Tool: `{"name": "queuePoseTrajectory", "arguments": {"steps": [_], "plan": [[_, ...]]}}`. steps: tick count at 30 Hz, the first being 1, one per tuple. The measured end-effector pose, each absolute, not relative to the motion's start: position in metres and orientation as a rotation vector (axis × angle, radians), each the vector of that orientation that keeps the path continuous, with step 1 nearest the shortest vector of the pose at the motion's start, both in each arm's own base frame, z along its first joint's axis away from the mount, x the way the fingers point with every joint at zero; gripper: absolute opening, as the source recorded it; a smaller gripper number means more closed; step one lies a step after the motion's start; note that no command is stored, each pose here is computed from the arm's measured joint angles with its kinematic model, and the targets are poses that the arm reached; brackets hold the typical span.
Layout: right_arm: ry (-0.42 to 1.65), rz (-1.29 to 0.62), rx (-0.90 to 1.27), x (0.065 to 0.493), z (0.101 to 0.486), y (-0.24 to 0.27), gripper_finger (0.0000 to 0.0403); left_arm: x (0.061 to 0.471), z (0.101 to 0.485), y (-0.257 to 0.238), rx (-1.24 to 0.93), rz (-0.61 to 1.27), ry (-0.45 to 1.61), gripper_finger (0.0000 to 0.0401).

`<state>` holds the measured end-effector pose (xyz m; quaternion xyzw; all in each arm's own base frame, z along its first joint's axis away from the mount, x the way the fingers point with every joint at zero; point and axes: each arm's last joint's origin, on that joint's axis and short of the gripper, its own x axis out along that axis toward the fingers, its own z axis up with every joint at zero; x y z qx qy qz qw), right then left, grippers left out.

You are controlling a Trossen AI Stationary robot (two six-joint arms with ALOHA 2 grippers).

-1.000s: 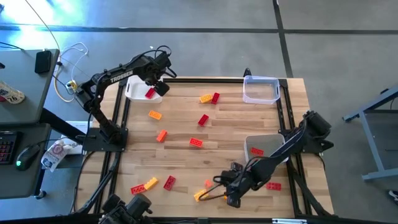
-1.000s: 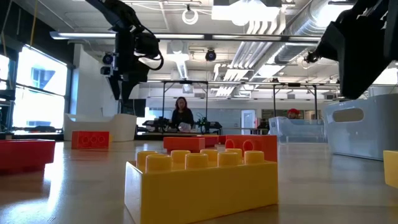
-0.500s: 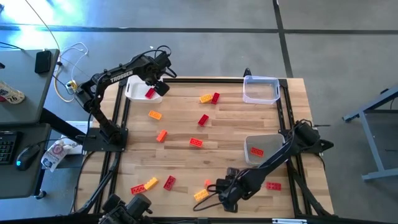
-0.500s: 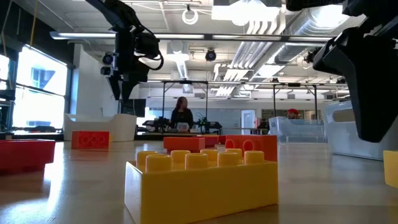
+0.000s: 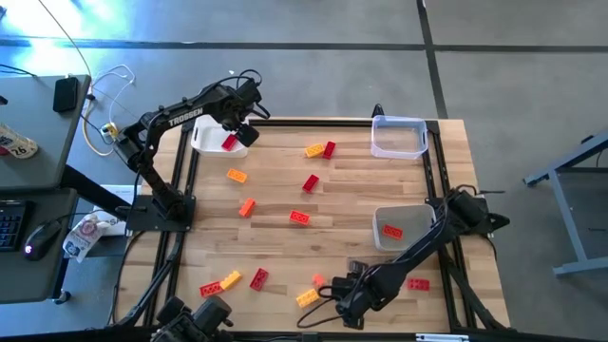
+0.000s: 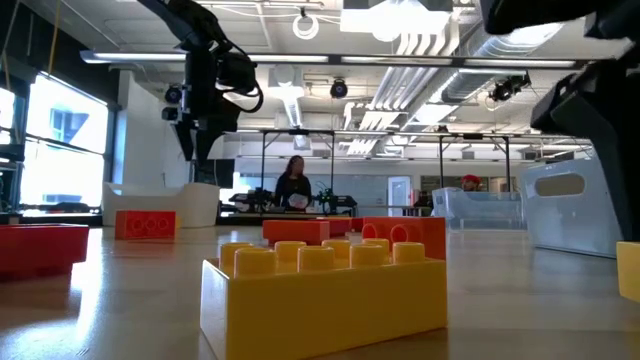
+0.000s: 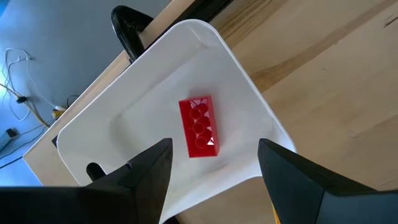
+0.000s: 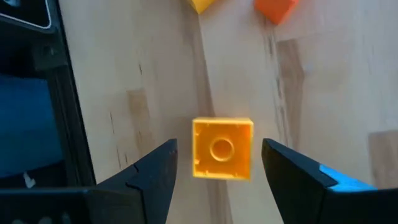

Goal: Sort & place blocks by color
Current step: Put the yellow game piece into the transparent bin

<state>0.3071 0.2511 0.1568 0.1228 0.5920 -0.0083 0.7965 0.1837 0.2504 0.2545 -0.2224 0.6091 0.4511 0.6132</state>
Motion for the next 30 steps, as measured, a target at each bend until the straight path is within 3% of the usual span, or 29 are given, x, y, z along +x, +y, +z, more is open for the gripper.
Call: {"name": "queuePoseTrajectory", "arguments": {"steps": [10, 17, 30], "plan": [[1.295, -0.070, 0.257, 0.308, 0.141, 0.253, 0.0214, 0.184, 0.254, 0.250, -0.511, 1.039, 1.405, 0.0223], [1.293, -0.101, 0.230, 0.307, 0.141, 0.250, 0.0111, 0.185, 0.254, 0.250, -0.511, 1.037, 1.404, 0.0223], [1.263, -0.188, 0.076, 0.319, 0.159, 0.210, 0.0109, 0.185, 0.254, 0.250, -0.512, 1.037, 1.401, 0.0223]]}}
